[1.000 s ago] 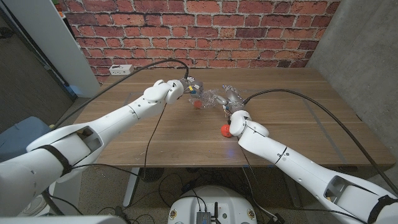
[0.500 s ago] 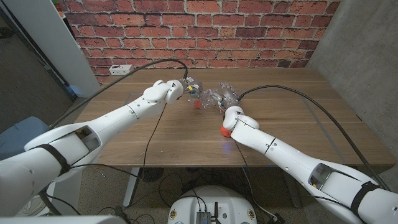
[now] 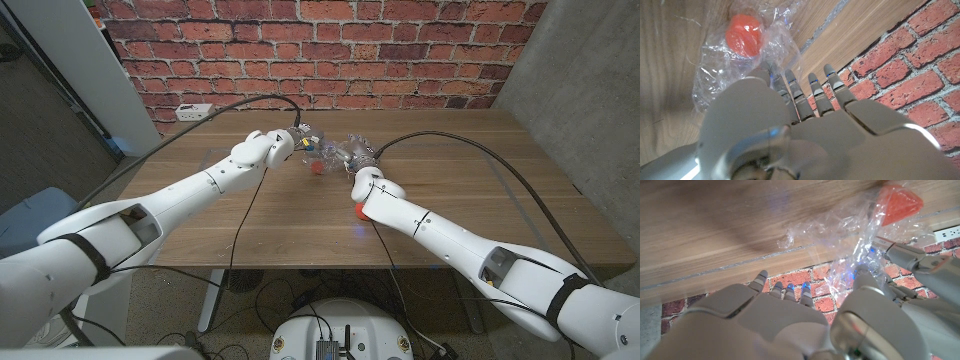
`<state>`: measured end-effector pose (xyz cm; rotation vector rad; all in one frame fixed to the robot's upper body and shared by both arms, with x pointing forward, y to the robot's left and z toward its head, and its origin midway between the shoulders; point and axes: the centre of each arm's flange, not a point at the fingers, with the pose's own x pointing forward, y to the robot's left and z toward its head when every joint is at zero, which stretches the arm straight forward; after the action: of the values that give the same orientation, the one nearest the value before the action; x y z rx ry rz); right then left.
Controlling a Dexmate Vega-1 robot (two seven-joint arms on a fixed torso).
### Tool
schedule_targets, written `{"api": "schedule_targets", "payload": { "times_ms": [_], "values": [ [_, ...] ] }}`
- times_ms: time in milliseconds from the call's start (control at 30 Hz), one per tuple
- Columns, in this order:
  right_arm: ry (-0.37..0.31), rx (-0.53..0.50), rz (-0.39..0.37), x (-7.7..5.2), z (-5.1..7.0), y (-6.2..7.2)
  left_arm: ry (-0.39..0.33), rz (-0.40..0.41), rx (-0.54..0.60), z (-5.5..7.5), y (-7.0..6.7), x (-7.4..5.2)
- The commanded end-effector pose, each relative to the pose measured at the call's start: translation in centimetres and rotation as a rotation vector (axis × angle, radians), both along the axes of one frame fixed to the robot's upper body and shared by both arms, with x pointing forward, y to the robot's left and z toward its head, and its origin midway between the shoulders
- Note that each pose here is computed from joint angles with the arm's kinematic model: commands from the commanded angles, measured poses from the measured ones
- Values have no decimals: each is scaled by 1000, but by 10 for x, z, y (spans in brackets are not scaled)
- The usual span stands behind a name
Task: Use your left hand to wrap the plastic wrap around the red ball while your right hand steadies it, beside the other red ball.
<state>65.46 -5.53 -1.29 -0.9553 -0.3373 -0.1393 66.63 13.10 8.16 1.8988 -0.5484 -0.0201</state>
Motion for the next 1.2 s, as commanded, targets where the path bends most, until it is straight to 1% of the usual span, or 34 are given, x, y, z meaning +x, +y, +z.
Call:
{"api": "schedule_targets", "payload": {
  "times_ms": [33, 367, 700, 800, 867, 900, 933, 967, 1033, 1100, 1200],
  "values": [
    [28, -45, -25, 15, 5, 12, -16, 11, -14, -2, 3, 1],
    [55, -88, -73, 27, 6, 19, -85, 8, -37, -2, 8, -3],
    [92, -116, -132, 42, 4, 24, -269, -31, -106, -5, 16, -19],
    [108, -135, -137, 45, 3, 25, -324, -42, -135, -5, 19, -23],
    [113, -146, -144, 47, 2, 24, -350, -67, -168, -7, 22, -26],
    [114, -146, -144, 47, 2, 24, -351, -69, -169, -7, 22, -26],
    [115, -147, -150, 48, 2, 24, -351, -85, -183, -7, 23, -27],
    [122, -148, -155, 50, 2, 23, -334, -112, -200, -7, 25, -29],
    [129, -147, -161, 52, 2, 22, -278, -156, -224, -5, 26, -31],
    [134, -150, -164, 54, 1, 22, -192, -181, -225, -2, 27, -32],
    [137, -151, -171, 55, 1, 21, -116, -206, -206, -1, 28, -33]
  ]
}}
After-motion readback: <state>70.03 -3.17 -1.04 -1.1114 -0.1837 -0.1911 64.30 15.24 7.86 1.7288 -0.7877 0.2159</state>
